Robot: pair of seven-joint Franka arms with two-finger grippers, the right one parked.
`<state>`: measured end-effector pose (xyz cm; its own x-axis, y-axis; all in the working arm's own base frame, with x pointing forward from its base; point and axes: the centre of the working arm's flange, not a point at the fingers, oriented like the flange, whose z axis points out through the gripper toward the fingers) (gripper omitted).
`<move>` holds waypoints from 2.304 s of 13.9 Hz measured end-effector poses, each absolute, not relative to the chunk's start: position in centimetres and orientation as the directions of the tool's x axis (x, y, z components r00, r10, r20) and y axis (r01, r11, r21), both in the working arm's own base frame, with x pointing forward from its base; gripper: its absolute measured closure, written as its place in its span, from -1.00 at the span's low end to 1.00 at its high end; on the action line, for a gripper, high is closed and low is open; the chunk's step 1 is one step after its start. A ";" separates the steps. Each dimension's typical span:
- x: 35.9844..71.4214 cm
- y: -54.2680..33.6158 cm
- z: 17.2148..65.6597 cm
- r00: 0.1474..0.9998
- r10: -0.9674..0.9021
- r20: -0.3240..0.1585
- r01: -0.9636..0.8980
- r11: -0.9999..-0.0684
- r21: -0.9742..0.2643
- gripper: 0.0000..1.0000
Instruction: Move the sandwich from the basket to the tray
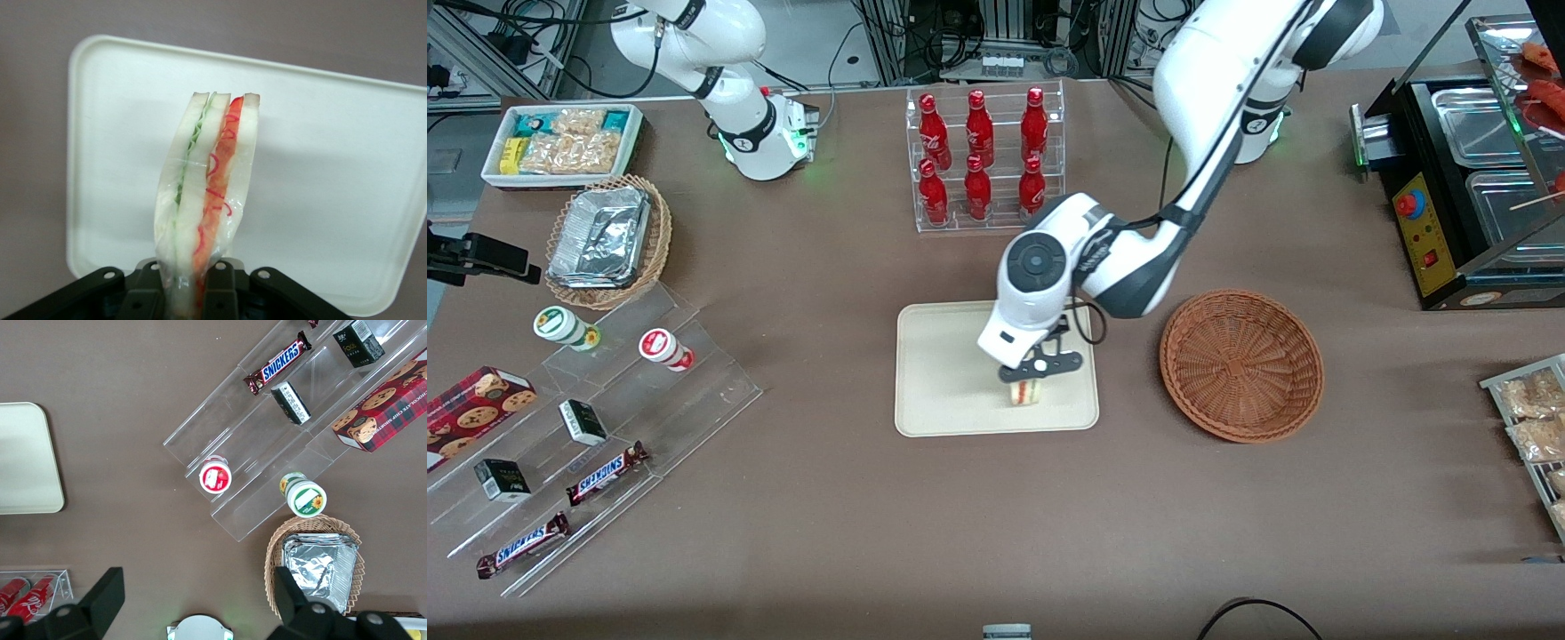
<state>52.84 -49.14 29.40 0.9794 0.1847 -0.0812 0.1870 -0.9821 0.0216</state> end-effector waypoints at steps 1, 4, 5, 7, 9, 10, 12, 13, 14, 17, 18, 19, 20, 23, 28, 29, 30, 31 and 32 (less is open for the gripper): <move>52.5 -50.0 28.8 0.978 0.192 -0.084 0.194 -0.981 0.021 0.64; 52.1 -52.1 26.8 0.969 0.230 -0.092 0.232 -0.972 0.017 0.64; 51.9 -52.7 26.0 0.966 0.239 -0.096 0.242 -0.970 0.014 0.64; 51.8 -53.6 24.8 0.963 0.247 -0.105 0.248 -0.969 -0.004 0.64; 51.9 -54.1 24.3 0.963 0.247 -0.106 0.246 -0.969 -0.027 0.64; 52.0 -54.1 24.1 0.963 0.250 -0.103 0.248 -0.968 -0.033 0.64; 52.0 -54.2 23.8 0.965 0.245 -0.090 0.242 -0.969 -0.044 0.64; 52.0 -54.2 23.6 0.966 0.243 -0.087 0.240 -0.970 -0.048 0.64; 51.9 -54.3 23.4 0.966 0.242 -0.088 0.238 -0.970 -0.051 0.64; 51.4 -54.7 22.9 0.968 0.236 -0.091 0.231 -0.971 -0.057 0.51; 51.2 -54.9 23.0 0.967 0.240 -0.089 0.236 -0.970 -0.056 0.30; 51.2 -55.0 23.2 0.966 0.245 -0.085 0.241 -0.969 -0.054 0.13; 51.3 -55.1 23.5 0.966 0.246 -0.076 0.242 -0.969 -0.053 -0.09; 51.9 -55.1 26.0 0.967 0.247 -0.058 0.244 -0.968 -0.054 -0.67; 52.1 -54.4 35.4 0.967 0.253 -0.011 0.253 -0.967 -0.016 -1.00; 52.2 -54.1 36.8 0.967 0.256 -0.003 0.256 -0.967 -0.011 -1.00; 52.4 -53.5 37.9 0.965 0.263 -0.002 0.263 -0.965 -0.017 -1.00; 52.7 -52.6 38.5 0.963 0.269 -0.006 0.269 -0.963 -0.036 -1.00; 53.1 -51.5 39.1 0.963 0.269 -0.014 0.268 -0.962 -0.060 -1.00</move>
<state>53.13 -51.52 39.07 0.9631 0.2689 -0.0143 0.2677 -0.9617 -0.0596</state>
